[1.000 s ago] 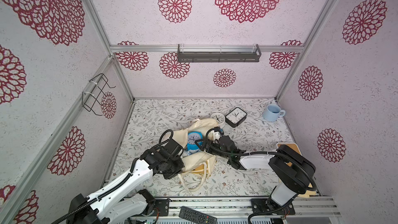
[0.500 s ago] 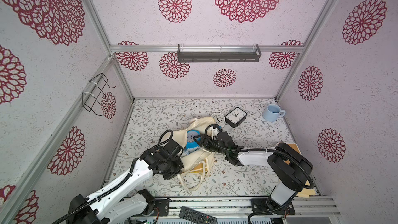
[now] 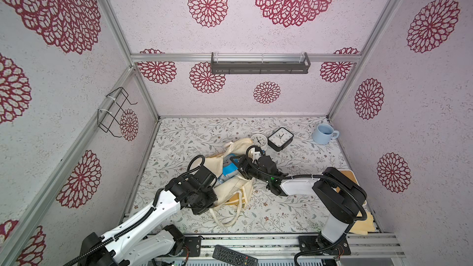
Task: Take the alarm clock out of the canvas bag
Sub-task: Pick up the alarm from the canvas bag.
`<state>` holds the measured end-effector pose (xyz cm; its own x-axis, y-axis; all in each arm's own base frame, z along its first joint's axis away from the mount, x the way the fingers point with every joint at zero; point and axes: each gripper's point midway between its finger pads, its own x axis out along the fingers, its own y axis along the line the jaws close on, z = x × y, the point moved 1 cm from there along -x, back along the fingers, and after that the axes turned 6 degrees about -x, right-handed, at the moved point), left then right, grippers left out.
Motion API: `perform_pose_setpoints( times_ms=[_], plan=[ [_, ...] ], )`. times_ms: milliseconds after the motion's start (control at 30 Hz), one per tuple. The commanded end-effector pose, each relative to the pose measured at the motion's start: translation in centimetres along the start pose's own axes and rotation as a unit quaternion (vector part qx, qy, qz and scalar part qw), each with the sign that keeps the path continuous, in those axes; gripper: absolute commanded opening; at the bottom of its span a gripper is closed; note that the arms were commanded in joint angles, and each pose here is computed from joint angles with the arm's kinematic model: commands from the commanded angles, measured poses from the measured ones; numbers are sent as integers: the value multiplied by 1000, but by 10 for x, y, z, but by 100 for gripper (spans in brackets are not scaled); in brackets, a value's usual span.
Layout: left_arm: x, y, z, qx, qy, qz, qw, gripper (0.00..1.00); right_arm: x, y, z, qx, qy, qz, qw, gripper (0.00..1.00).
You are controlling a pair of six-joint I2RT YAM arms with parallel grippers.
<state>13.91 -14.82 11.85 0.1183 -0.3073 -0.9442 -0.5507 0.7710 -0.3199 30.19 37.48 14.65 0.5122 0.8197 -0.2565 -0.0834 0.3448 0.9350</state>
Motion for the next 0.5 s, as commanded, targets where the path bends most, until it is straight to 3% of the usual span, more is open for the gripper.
perform_pose_setpoints(
  times_ms=[0,233,467],
  plan=[
    [-2,9,-2,-8,0,14,1000,4,0,-51,-19,34,35,-103,994,75],
    [-4,8,-1,-7,-4,12,1000,4,-4,-74,-27,14,65,-185,980,65],
    [-16,2,5,6,-26,9,1000,5,-5,-60,-19,-28,65,-188,980,48]
  ],
)
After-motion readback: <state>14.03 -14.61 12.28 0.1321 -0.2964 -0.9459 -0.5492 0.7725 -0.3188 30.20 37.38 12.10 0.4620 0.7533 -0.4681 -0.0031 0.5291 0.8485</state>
